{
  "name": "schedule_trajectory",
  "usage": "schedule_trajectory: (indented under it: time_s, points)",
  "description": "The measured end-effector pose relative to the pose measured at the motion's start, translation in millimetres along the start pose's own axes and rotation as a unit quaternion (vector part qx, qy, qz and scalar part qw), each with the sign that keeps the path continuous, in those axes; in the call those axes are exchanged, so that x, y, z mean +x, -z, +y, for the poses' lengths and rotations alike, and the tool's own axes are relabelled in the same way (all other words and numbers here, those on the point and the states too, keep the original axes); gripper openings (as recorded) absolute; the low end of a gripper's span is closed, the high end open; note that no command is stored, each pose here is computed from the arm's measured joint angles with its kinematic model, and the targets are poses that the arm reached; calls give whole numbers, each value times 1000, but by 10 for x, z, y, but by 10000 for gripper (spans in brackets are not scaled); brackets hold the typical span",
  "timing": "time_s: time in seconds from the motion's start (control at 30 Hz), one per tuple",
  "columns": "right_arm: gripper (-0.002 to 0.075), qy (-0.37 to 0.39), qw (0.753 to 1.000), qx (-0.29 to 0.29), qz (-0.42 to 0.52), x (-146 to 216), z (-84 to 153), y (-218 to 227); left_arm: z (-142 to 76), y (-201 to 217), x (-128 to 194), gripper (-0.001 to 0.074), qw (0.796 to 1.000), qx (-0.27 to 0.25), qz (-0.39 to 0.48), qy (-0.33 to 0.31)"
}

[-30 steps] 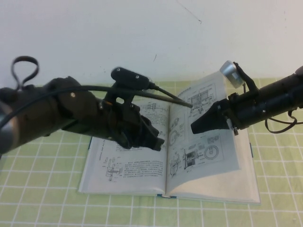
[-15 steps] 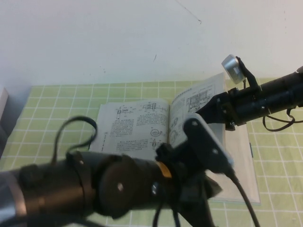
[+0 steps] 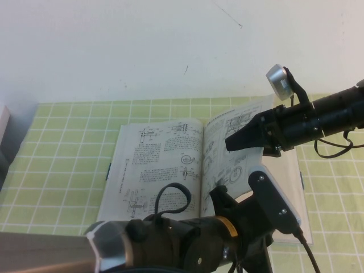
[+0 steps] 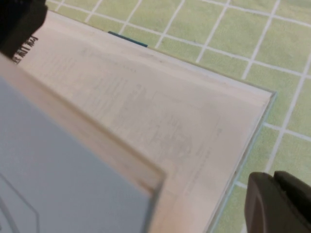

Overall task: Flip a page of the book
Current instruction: Open the closed book

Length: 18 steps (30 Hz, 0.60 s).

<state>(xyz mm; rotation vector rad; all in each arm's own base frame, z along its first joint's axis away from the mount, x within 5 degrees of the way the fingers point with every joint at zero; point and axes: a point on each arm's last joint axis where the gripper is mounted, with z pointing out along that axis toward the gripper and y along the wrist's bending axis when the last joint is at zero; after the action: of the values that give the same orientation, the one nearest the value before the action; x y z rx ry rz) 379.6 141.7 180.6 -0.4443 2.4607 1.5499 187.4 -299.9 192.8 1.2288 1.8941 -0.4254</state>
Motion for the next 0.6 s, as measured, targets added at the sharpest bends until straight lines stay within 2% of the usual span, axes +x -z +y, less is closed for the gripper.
schedule_trajectory:
  time_s: [0.33, 0.6]
  points:
    - [355, 1, 1000, -7, 4, 8, 12, 0, 23, -69, 28, -4, 1000, -18, -6, -1]
    - [354, 1, 1000, -10, 7, 12, 18, 0, 105, -63, 46, -4, 996, -63, 0, 68]
